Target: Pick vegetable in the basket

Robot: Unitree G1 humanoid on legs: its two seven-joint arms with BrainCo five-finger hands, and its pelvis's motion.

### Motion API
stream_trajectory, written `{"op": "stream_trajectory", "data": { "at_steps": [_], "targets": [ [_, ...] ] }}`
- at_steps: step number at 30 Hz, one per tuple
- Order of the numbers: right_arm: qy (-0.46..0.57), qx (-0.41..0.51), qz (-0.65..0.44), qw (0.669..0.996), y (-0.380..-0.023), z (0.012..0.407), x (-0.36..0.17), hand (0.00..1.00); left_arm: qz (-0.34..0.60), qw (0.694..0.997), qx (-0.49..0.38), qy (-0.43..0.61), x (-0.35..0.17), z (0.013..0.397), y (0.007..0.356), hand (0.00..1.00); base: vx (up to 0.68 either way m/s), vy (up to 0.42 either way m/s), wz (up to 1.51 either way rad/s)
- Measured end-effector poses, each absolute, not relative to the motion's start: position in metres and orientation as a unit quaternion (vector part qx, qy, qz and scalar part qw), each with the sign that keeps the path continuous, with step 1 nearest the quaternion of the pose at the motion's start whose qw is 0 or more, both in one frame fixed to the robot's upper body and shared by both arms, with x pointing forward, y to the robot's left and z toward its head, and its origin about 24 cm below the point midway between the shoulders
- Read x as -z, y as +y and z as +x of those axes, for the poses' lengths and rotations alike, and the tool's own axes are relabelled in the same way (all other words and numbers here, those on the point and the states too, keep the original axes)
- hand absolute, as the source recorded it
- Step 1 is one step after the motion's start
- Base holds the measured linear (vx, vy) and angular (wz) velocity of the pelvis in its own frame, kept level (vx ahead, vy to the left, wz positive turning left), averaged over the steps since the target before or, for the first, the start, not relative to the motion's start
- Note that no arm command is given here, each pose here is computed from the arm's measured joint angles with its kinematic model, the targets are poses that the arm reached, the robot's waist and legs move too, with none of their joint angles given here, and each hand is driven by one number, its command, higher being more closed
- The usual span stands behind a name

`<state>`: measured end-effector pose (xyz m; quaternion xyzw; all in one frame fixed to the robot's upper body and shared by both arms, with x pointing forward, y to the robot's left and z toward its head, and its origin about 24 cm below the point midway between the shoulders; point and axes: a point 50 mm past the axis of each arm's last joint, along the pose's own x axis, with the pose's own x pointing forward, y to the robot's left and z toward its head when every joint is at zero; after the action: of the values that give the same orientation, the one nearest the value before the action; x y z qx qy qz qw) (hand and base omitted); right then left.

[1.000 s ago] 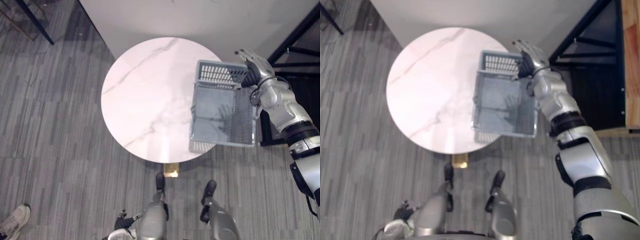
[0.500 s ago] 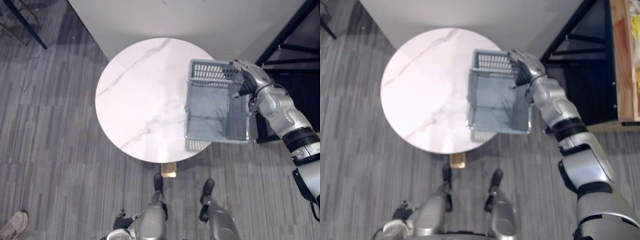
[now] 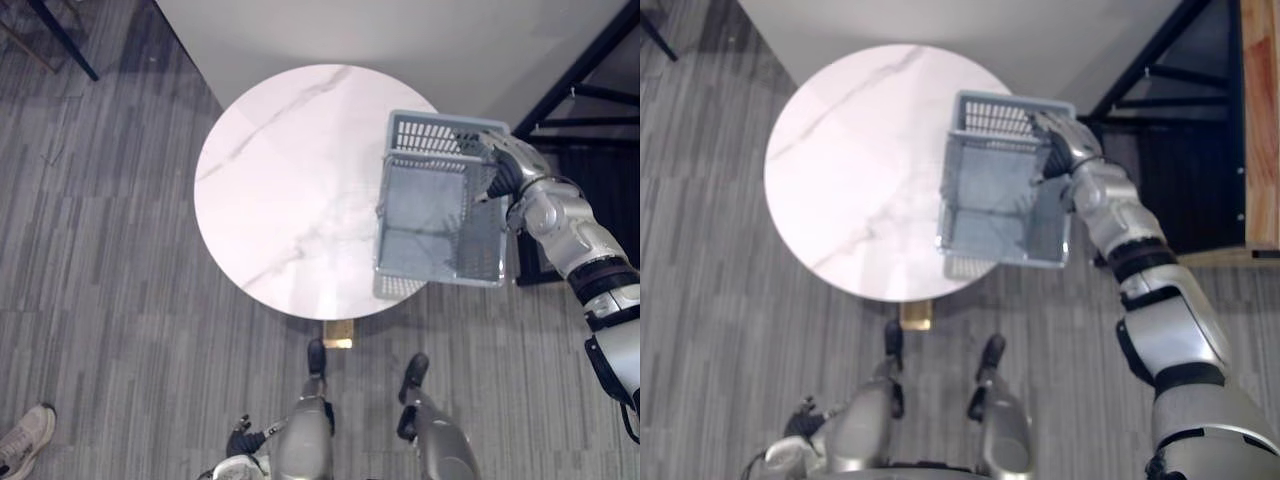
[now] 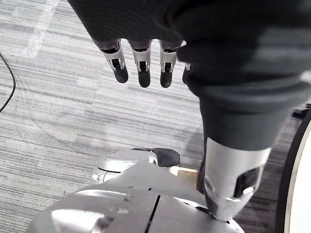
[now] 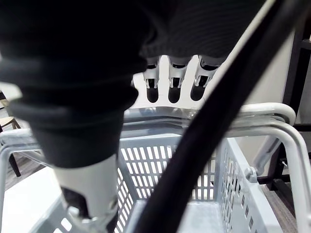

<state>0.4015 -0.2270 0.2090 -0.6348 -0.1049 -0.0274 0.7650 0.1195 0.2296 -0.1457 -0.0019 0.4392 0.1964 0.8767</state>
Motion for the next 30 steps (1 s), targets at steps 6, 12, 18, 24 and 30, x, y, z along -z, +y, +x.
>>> {"op": "stream_trajectory", "data": {
  "at_steps": [6, 12, 18, 24, 30],
  "targets": [
    [-0.099, 0.061, -0.621, 0.775, -0.236, 0.404, -0.221, 0.0, 0.0, 0.881, -0.189, 0.435, 0.145, 0.123, 0.227, 0.0, 0.01, 0.001, 0.03],
    [-0.084, 0.088, -0.602, 0.789, -0.244, 0.406, -0.221, 0.0, 0.003, 0.884, -0.186, 0.429, 0.144, 0.126, 0.226, 0.0, 0.04, 0.0, 0.02],
    [-0.089, 0.093, -0.592, 0.795, -0.241, 0.408, -0.226, 0.0, 0.007, 0.886, -0.18, 0.428, 0.143, 0.129, 0.224, 0.0, 0.0, 0.0, 0.01],
    [-0.089, 0.088, -0.589, 0.798, -0.237, 0.409, -0.224, 0.0, 0.01, 0.889, -0.174, 0.424, 0.142, 0.133, 0.223, 0.0, 0.01, -0.001, 0.06],
    [-0.09, 0.085, -0.588, 0.8, -0.234, 0.41, -0.223, 0.0, 0.011, 0.889, -0.173, 0.423, 0.142, 0.134, 0.222, 0.0, 0.0, 0.0, 0.0]
  ]
}}
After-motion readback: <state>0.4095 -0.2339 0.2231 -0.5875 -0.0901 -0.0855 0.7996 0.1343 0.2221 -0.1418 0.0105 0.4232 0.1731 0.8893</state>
